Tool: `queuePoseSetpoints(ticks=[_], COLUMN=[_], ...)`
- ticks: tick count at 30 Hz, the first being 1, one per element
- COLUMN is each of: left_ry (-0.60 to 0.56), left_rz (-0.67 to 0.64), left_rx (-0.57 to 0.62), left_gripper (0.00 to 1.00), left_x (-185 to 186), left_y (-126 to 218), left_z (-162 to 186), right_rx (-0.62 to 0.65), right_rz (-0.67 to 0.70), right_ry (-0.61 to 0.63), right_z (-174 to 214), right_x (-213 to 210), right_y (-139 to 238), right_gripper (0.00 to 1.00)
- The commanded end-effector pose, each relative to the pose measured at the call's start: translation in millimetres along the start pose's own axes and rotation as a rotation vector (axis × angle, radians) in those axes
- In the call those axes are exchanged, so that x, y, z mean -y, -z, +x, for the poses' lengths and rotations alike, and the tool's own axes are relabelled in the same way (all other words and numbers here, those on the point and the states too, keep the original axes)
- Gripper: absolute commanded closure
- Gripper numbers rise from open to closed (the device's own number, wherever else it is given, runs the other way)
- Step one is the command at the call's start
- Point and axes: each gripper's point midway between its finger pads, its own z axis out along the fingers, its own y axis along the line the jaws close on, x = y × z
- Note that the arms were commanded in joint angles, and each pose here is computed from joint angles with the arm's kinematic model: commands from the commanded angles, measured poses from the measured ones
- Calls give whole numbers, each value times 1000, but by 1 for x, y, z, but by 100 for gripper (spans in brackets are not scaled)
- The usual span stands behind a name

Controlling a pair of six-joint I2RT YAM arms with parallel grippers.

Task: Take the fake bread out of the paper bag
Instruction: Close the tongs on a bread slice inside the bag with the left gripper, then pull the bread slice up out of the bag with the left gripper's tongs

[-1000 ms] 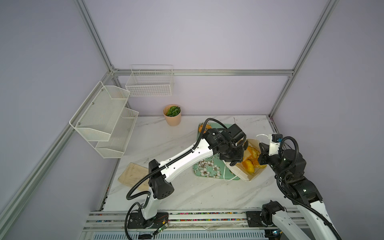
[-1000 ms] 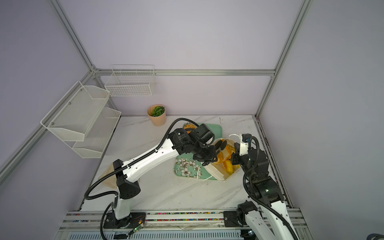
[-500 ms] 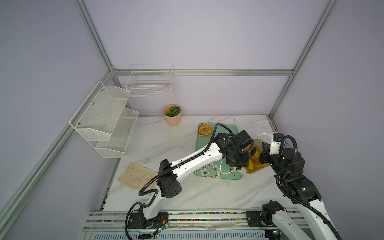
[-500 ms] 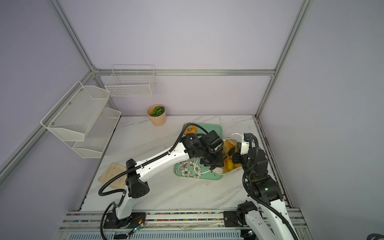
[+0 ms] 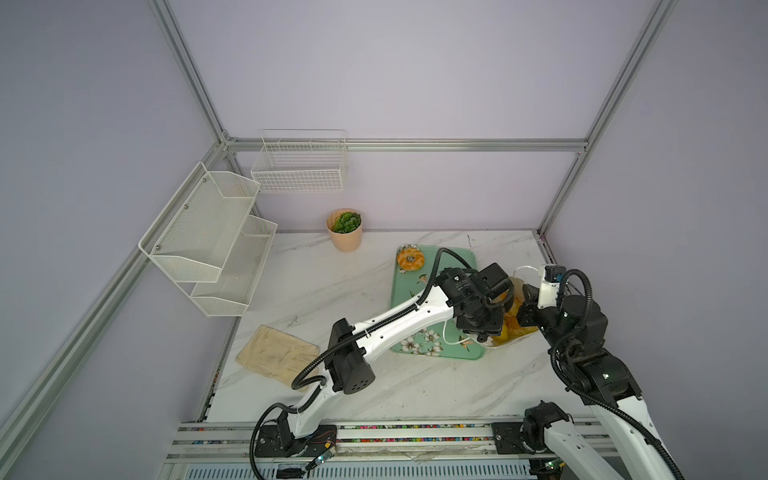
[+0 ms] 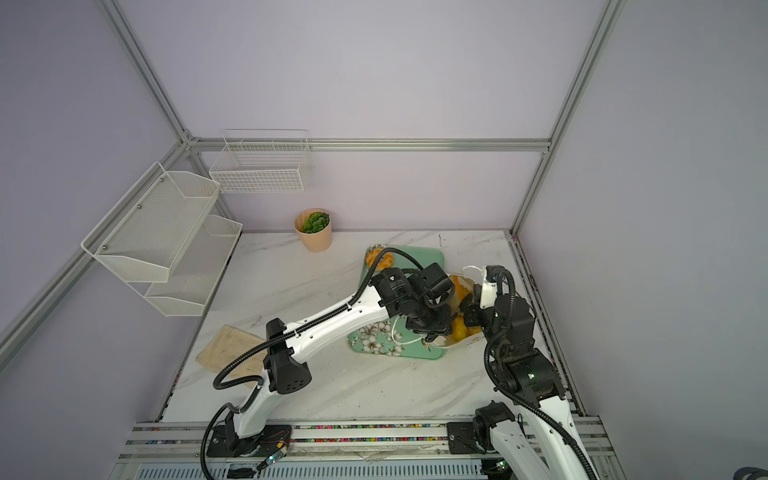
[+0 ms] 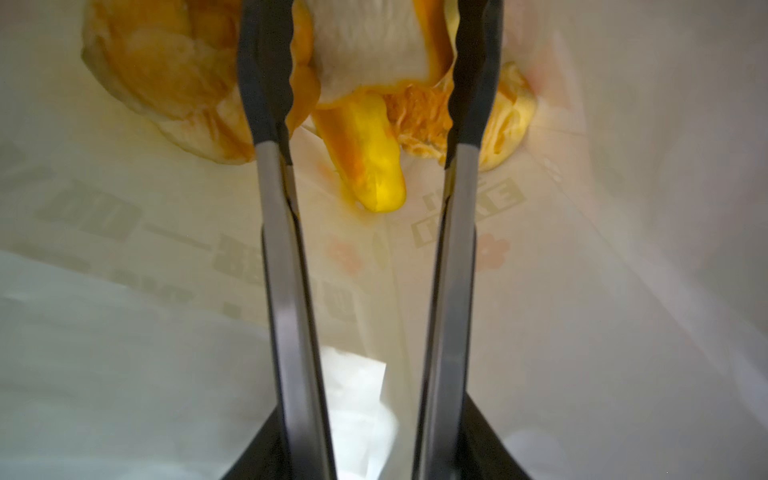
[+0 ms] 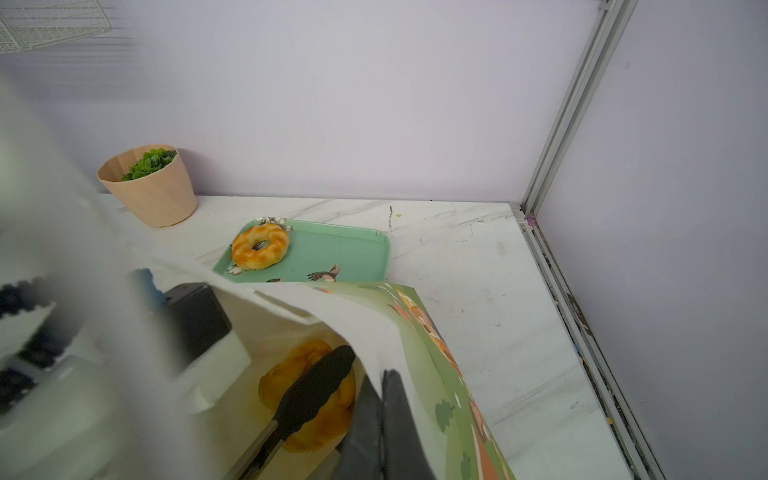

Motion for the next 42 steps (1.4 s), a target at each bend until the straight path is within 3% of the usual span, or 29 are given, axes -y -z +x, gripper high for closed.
queuePoseSetpoints(ticks=[1, 5, 10, 13, 22, 30, 42], left_ry=[-16, -19, -43, -64, -127, -151, -247], left_rz=[42, 15, 10, 25, 68, 74, 188], left_rx=[48, 69, 114, 133, 194, 187, 212], left_gripper=[54, 58, 87, 99, 100, 100, 100], left_x=[15, 11, 10, 12, 14, 7, 30], left_y=[18, 21, 43, 56, 93, 102, 138], left_z=[-9, -12, -14, -14, -11, -4, 1], right_rx=[66, 59, 60, 58, 50, 42, 13], right_rz=[-2, 3, 5, 13, 23, 25, 49], right_ry=[-24, -21, -18, -20, -20, -24, -37], right_z=[-19, -17, -16, -16, -15, -14, -11], right_x=[0, 1, 1, 3, 4, 4, 6], right_y=[8, 6, 5, 5, 3, 0, -7], right_gripper=[100, 100, 100, 100, 100, 100, 100])
